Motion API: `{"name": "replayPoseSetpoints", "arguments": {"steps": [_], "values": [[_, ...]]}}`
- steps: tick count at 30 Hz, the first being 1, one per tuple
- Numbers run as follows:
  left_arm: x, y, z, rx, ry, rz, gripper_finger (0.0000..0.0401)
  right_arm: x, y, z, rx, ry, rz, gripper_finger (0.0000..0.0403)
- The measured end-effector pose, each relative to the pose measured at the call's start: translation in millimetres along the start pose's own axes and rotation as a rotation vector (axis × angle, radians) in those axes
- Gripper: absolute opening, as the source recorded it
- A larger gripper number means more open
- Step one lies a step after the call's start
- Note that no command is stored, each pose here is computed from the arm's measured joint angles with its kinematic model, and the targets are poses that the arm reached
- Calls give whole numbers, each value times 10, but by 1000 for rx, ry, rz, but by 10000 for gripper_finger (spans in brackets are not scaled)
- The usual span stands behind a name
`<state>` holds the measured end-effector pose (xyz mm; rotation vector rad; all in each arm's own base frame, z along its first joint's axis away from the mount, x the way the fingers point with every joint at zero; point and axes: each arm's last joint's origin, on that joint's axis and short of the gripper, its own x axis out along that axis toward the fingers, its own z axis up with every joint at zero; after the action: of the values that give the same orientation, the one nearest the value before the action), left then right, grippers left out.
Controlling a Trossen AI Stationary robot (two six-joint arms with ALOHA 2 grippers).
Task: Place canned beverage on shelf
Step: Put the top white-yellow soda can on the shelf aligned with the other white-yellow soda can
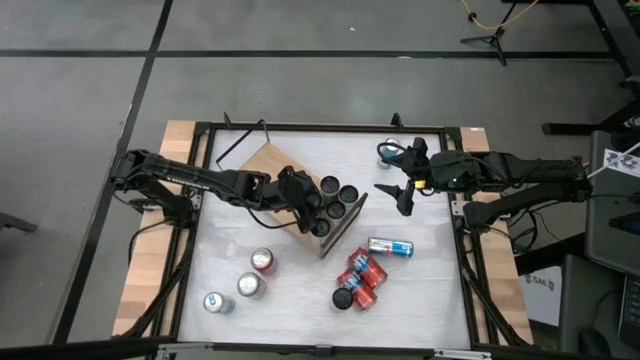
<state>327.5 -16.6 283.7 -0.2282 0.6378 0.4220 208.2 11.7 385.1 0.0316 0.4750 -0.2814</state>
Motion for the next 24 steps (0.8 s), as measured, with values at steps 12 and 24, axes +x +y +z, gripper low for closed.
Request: {"name": "replayPoseSetpoints", "arguments": {"steps": [12,24], "values": [[-385,98,155,-36,-98,-43,312,0,0,0,0,0,0,324],[-674,207,-73,-35,129,-21,312,0,0,0,0,0,0,324]]}}
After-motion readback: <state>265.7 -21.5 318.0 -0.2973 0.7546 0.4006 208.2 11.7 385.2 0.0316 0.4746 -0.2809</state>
